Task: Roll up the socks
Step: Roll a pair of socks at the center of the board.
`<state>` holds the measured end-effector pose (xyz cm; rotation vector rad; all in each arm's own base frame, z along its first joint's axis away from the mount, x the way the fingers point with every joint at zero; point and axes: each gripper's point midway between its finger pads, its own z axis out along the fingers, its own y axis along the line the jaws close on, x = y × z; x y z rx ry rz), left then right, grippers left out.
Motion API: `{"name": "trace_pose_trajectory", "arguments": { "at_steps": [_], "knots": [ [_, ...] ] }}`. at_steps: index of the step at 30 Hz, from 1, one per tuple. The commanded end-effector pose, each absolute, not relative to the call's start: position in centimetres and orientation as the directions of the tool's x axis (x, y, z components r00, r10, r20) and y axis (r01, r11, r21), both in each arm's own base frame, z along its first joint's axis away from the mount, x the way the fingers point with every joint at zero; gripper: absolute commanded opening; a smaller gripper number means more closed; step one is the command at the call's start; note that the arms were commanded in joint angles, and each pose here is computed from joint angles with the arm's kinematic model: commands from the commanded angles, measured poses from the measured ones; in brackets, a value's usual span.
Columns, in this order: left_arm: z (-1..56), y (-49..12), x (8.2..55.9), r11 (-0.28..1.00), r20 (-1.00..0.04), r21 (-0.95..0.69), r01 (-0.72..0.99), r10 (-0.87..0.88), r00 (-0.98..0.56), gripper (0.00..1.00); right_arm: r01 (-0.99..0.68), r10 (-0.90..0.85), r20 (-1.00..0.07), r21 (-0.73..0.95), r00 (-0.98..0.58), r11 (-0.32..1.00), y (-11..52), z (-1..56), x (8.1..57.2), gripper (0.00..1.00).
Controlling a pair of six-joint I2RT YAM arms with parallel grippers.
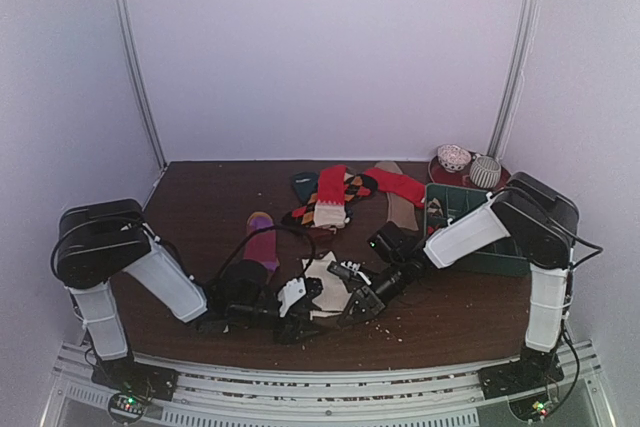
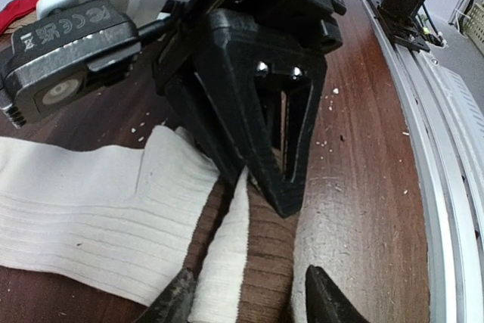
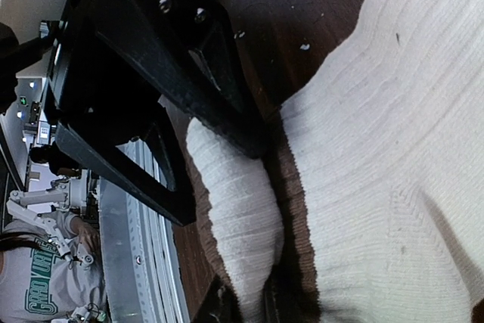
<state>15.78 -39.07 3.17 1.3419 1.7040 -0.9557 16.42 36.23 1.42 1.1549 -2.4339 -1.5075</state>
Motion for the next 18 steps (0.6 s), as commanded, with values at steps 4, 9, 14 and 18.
{"name": "trace_pose_trajectory", "arguments": {
  "at_steps": [4,9,14,18],
  "knots": [
    [3.8,-40.3,16.0,0.158,-0.910,-0.130,0.979,0.373,-0.181,0.33,-0.431,-0.648,0.049,0.708,-0.760,0.559,29.7,-6.1,12.2,0.12],
    [3.0,-40.3,15.7,0.158,-0.893,-0.174,0.972,0.390,-0.223,0.04,-0.448,-0.654,0.029,0.705,-0.756,0.550,29.9,-5.8,12.5,0.14],
    [1.2,-39.4,15.5,0.239,-0.823,-0.294,0.925,0.430,-0.372,0.00,-0.502,-0.648,-0.064,0.692,-0.759,0.519,31.0,-4.5,14.0,0.22],
    [-2.7,-38.0,14.4,0.338,-0.652,-0.437,0.833,0.519,-0.553,0.00,-0.594,-0.625,-0.243,0.671,-0.742,0.444,32.8,-1.4,16.0,0.29]
  ]
}}
